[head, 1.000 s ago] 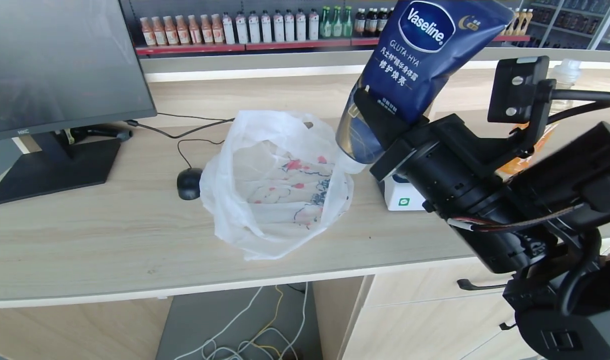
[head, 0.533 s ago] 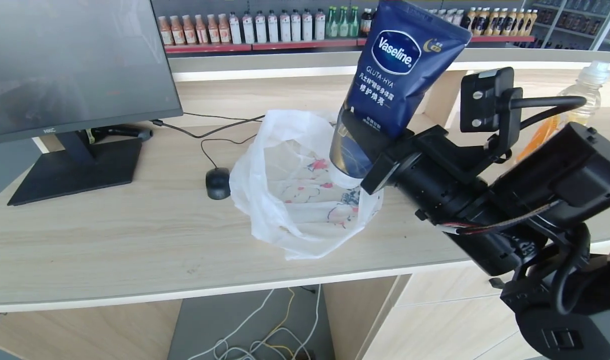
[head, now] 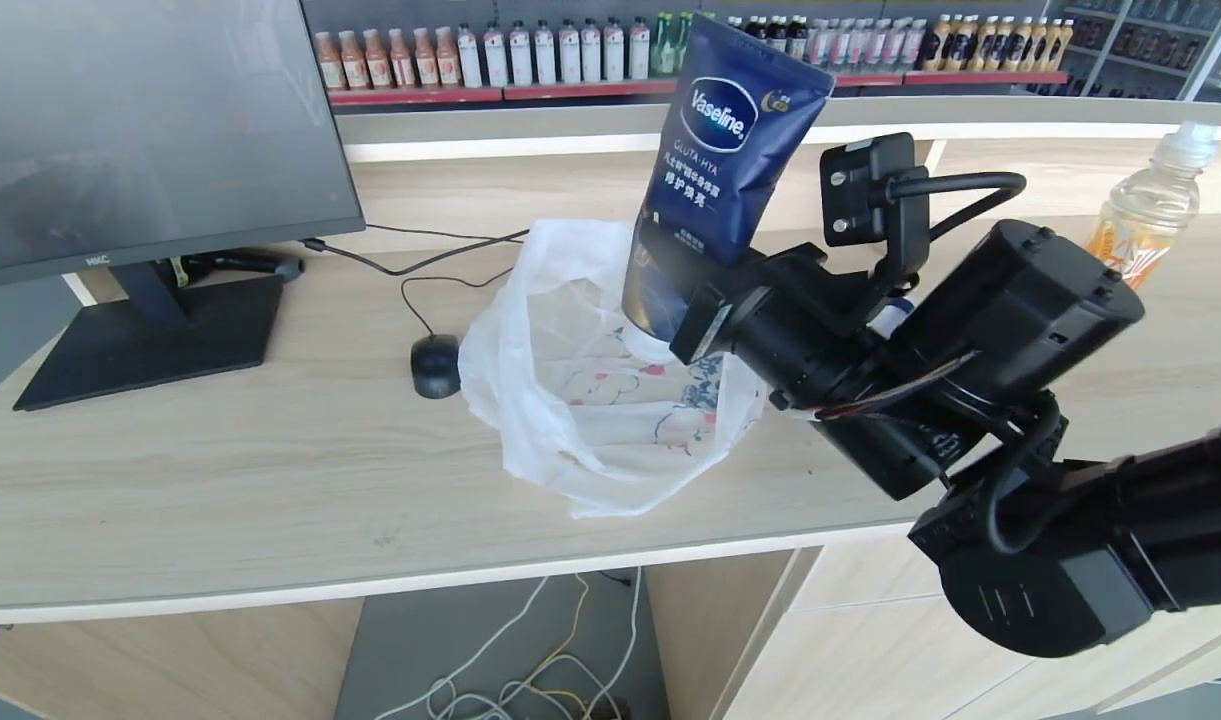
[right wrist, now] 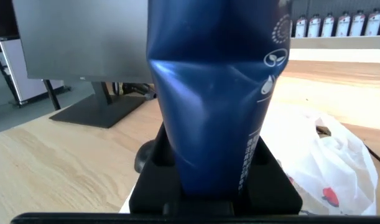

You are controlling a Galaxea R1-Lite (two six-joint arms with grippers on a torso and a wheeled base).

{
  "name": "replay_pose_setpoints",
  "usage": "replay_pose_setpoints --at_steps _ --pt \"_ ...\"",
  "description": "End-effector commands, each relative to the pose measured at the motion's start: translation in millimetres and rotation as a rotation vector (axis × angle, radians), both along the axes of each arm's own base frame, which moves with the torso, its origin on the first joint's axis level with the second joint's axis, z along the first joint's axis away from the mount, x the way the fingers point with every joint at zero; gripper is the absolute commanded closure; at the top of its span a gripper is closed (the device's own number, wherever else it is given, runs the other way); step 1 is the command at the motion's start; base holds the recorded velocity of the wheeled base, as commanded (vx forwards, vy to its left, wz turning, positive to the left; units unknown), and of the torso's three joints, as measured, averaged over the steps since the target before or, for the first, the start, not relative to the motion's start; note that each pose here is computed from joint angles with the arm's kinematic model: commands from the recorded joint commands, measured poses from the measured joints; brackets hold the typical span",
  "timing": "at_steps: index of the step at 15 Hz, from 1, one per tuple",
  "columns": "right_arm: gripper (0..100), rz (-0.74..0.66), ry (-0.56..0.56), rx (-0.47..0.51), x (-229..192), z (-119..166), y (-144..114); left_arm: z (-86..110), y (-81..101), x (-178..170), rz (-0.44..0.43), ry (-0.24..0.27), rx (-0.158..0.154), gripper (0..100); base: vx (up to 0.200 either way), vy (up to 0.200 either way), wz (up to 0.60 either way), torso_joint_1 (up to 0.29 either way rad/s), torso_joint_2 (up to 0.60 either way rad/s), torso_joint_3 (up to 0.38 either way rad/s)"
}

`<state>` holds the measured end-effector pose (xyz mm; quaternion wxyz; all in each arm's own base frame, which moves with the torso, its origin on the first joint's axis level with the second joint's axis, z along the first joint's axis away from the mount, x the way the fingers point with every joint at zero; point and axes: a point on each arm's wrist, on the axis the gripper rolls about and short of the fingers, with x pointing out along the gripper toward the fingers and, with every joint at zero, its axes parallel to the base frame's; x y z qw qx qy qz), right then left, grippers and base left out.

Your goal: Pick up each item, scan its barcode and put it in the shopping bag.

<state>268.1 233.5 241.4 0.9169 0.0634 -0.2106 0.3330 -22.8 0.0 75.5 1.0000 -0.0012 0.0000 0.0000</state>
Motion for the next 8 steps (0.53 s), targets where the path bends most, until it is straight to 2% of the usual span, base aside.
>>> replay_pose_setpoints --at_steps 1,8 --pt "100 -0.031 0.004 0.001 34 -14 13 -0.2 0.0 0 0.0 0.002 -0.001 0 0.0 0.0 0.0 0.0 0.0 0.0" --pt "100 -0.042 0.017 -0.013 77 -13 41 0.0 0.0 0 0.0 0.0 -0.001 0 0.0 0.0 0.0 0.0 0.0 0.0"
